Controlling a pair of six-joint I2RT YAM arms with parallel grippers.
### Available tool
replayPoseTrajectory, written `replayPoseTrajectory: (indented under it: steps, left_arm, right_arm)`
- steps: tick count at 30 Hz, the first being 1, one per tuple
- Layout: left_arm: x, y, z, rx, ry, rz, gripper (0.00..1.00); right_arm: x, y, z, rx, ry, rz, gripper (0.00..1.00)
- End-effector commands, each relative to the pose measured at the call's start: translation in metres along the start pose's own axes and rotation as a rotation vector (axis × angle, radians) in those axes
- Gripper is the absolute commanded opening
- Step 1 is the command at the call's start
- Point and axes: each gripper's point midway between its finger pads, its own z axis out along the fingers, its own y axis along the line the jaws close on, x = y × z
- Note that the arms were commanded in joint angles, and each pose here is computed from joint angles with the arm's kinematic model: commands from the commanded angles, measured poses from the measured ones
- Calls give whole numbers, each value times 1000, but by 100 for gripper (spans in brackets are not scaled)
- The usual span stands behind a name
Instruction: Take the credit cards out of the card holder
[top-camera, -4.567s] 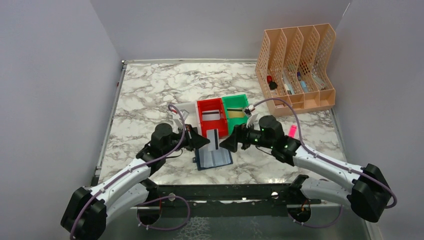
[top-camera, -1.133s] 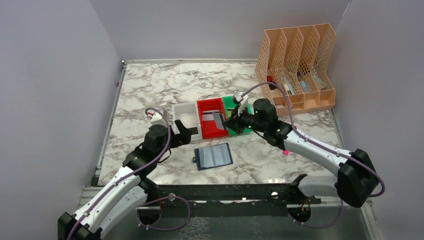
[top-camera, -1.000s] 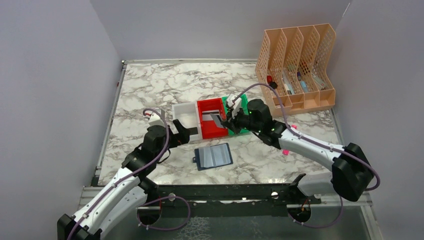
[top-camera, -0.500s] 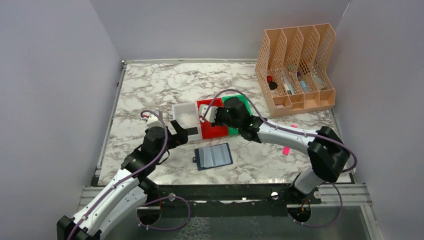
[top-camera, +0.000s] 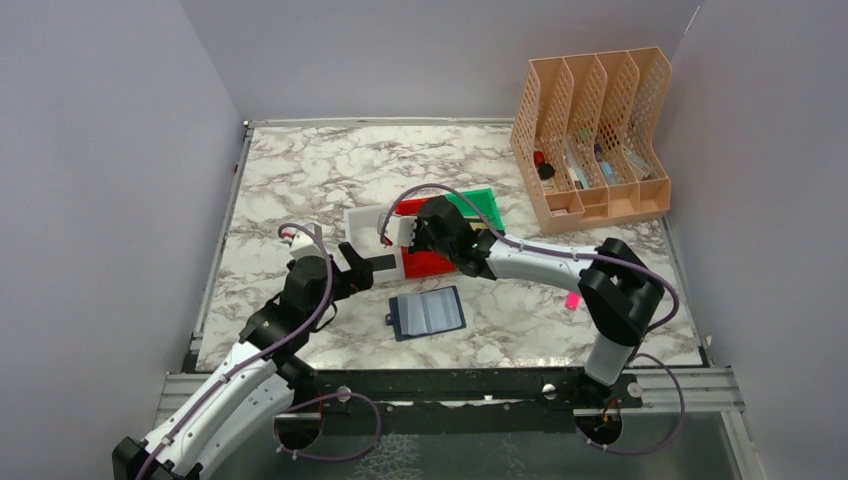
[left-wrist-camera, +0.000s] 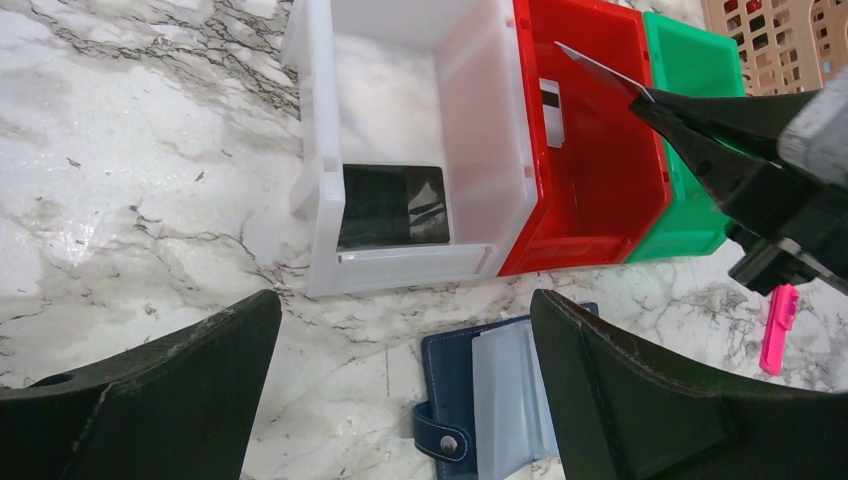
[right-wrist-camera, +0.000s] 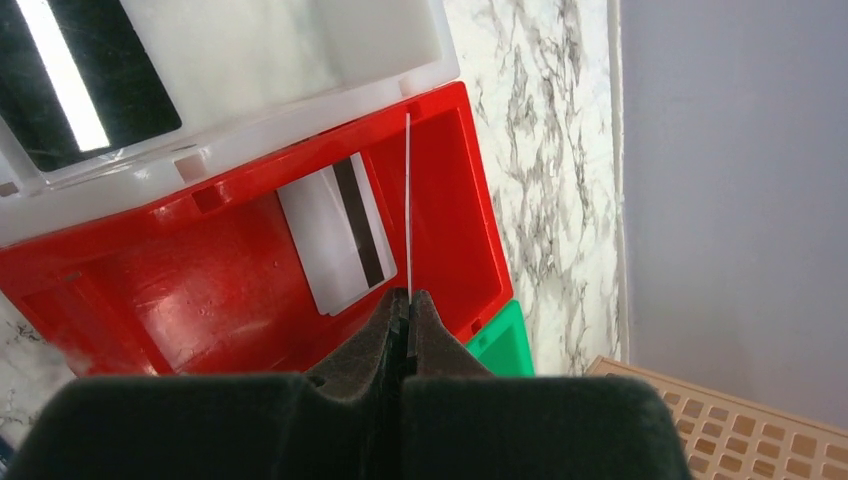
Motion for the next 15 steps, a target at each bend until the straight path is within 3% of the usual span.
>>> replayPoseTrajectory:
  steps: [1, 15]
  left_arm:
    - [0, 8, -2, -26, -18, -3, 99]
    - [0, 6, -5, 0, -23, -8, 99]
  right_arm:
    - [9, -5, 5, 34, 97, 7, 1]
    - [21, 9, 30, 8, 188, 75, 1]
